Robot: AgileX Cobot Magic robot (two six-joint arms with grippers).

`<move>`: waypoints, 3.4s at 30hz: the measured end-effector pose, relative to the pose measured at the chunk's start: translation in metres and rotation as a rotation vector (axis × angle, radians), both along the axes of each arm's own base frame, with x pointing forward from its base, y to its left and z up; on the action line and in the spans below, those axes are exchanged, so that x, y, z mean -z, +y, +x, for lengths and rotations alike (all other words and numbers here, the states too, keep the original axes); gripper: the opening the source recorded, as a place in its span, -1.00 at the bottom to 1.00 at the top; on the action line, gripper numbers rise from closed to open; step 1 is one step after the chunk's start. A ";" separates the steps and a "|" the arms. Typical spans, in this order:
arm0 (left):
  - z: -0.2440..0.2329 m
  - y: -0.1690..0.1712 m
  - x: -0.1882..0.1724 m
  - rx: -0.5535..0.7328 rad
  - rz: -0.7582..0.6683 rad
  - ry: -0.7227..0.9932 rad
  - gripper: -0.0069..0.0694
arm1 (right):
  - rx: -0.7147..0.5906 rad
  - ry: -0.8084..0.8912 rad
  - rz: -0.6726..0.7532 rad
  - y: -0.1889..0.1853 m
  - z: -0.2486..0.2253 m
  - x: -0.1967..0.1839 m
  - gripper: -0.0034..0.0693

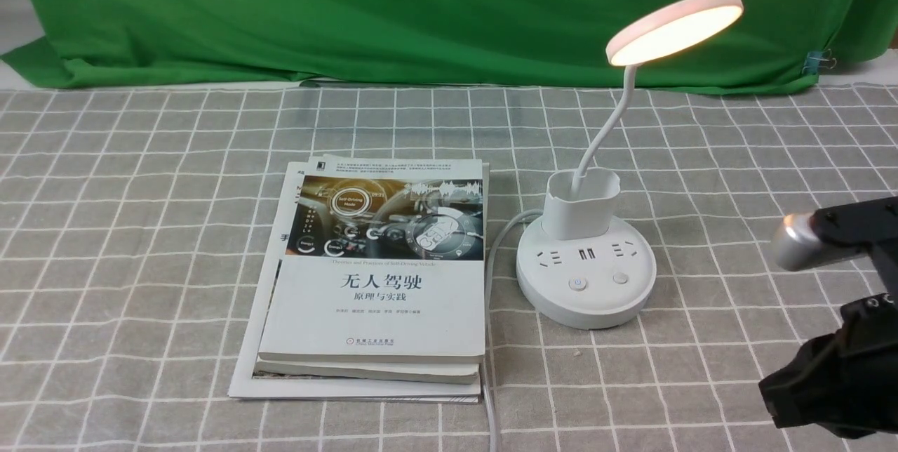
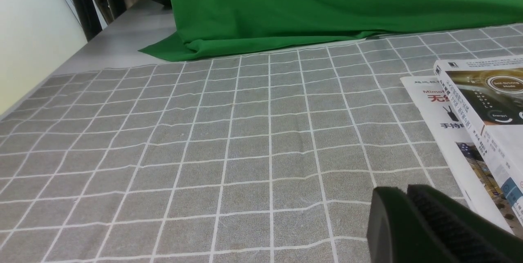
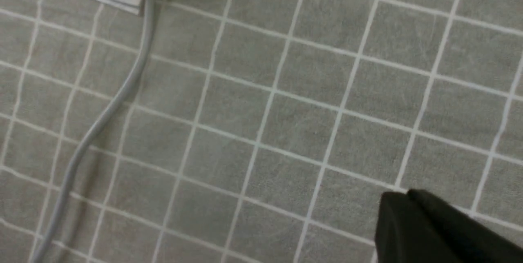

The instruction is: Turn on the desk lamp on the grey coffee tablecloth with your hand.

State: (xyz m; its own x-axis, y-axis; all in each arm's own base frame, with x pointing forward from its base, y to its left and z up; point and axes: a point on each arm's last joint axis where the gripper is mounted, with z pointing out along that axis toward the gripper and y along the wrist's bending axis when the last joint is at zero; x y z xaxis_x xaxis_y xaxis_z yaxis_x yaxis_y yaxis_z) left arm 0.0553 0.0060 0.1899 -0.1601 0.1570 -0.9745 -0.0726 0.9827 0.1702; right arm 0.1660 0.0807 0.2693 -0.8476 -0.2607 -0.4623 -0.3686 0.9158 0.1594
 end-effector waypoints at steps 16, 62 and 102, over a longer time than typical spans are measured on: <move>0.000 0.000 0.000 0.000 0.000 0.000 -0.77 | 0.101 -0.514 0.103 -0.032 -0.032 -0.026 -0.83; 0.000 0.000 0.000 0.000 0.000 0.000 -0.77 | 0.315 -0.927 0.059 -0.074 -0.111 0.081 -0.75; 0.000 0.000 0.000 0.000 0.000 0.000 -0.77 | 0.315 -0.927 0.059 -0.074 -0.111 0.081 -0.51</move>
